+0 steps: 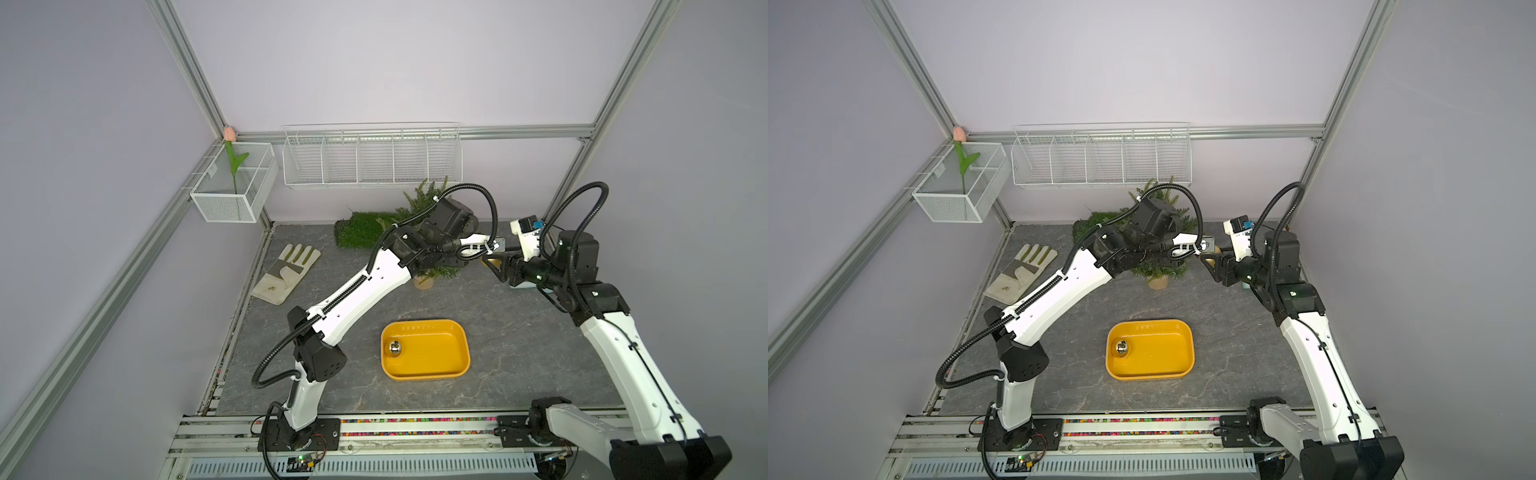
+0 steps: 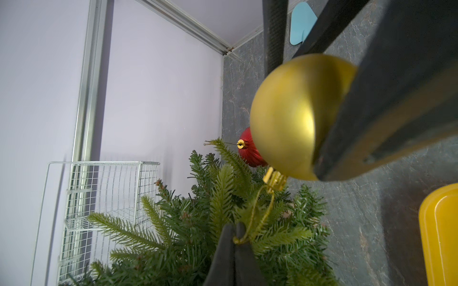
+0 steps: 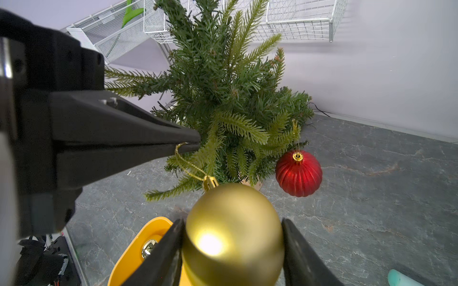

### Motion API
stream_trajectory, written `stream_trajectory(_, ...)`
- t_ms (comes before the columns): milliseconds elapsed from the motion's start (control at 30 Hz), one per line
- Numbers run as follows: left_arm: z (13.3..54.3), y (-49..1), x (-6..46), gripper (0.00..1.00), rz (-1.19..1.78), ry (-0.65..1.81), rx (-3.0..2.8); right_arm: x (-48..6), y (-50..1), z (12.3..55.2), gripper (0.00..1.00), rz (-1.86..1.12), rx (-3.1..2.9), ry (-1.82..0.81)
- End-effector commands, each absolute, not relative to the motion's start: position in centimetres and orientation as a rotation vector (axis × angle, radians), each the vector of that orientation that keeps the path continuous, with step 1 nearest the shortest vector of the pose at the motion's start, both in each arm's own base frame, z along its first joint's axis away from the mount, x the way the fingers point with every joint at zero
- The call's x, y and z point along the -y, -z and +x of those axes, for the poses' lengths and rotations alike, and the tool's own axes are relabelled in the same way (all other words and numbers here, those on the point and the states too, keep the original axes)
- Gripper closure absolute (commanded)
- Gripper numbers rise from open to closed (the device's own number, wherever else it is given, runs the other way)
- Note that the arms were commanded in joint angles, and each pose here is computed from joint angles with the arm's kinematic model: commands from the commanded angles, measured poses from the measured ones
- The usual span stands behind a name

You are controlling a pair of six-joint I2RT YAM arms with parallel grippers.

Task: Decorate the small christmas tree with ornaments
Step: Hang an ornament on the christmas tree.

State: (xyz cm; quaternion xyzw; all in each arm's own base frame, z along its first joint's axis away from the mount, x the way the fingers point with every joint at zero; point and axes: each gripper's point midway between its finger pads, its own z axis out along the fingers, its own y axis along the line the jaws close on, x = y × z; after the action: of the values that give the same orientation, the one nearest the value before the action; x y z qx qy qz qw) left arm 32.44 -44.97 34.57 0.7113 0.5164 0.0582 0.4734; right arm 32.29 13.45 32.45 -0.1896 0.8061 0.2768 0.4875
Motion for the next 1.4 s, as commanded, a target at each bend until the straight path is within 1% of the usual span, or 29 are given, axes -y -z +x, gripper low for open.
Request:
stream_trajectory(0,32.6,-34.4,45.3,1.0,1.759,-0.178,-1.244,-13.6,-33.2,32.6,0.63,-0.479,-1.928,-0.678)
stream_trajectory(533,32.7,-34.4,45.4,1.0,1.76,-0.2,-1.241,-14.5,-34.7,33.0,0.63,-0.502,-1.869,-0.74)
stream_trajectory(833,33.0,-33.9,45.1,1.0,1.764,-0.228,-1.254,-14.6,-34.0,33.4,0.63,-0.498,-1.893,-0.753)
stream_trajectory(1167,34.0,-32.5,43.9,1.0,1.779,-0.32,-1.3,-14.5,-32.9,33.2,0.63,-0.493,-1.919,-0.746)
stream_trajectory(1367,33.9,-32.3,44.3,0.99,1.778,-0.293,-1.298,-14.4,-32.0,33.4,0.63,-0.488,-1.947,-0.743)
